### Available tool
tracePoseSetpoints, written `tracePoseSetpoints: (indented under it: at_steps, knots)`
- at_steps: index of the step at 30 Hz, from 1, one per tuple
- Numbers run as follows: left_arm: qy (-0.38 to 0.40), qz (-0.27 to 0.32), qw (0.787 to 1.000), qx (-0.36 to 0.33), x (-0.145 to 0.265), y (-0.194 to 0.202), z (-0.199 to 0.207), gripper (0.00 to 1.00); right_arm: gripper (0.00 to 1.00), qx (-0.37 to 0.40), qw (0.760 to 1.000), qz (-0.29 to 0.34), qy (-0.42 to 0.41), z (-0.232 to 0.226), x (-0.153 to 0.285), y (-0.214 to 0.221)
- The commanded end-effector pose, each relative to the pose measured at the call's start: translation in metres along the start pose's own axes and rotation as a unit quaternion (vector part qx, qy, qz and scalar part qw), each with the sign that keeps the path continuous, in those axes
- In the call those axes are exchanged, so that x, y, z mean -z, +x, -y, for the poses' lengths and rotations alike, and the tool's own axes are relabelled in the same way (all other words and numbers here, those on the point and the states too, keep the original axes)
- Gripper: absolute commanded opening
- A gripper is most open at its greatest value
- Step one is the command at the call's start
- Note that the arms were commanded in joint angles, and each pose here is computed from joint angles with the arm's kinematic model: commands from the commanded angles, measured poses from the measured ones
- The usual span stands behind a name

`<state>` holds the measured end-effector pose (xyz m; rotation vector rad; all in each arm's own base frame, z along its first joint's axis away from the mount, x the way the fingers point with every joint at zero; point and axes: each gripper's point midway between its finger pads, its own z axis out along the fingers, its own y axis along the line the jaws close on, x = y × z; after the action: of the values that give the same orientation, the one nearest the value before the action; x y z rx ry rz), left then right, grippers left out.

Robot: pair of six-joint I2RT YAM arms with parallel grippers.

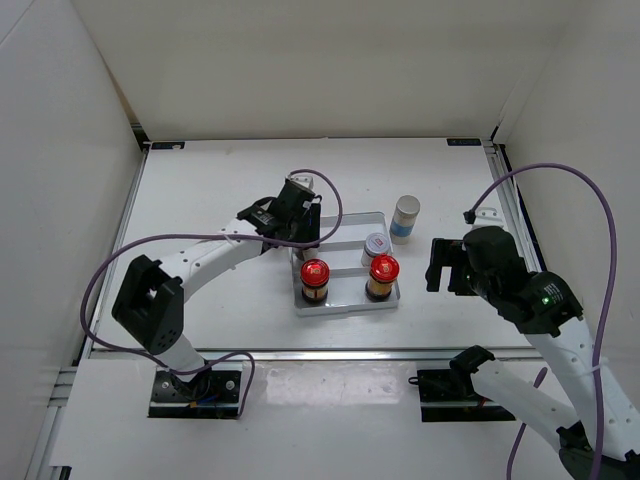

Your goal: Organize the condiment bottles

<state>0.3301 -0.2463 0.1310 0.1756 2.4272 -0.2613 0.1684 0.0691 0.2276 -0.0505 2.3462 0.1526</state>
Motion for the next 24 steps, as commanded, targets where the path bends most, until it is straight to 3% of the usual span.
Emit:
tracePoseSetpoints:
  at_steps: [1,19,24]
  knots:
    - [0.018,0.035,0.999,0.019,0.011,-0.017,0.009,0.5,1.0,-0.001,1.0,0.018,0.002,0.0,-0.002,-0.008]
    - [0.017,0.019,1.0,0.013,0.011,0.009,0.02,0.52,1.0,0.0,1.0,0.014,0.004,-0.001,-0.003,-0.007]
    - [0.003,0.017,1.0,0.005,0.006,0.013,0.014,0.71,1.0,0.0,1.0,0.014,0.004,-0.001,-0.003,-0.007]
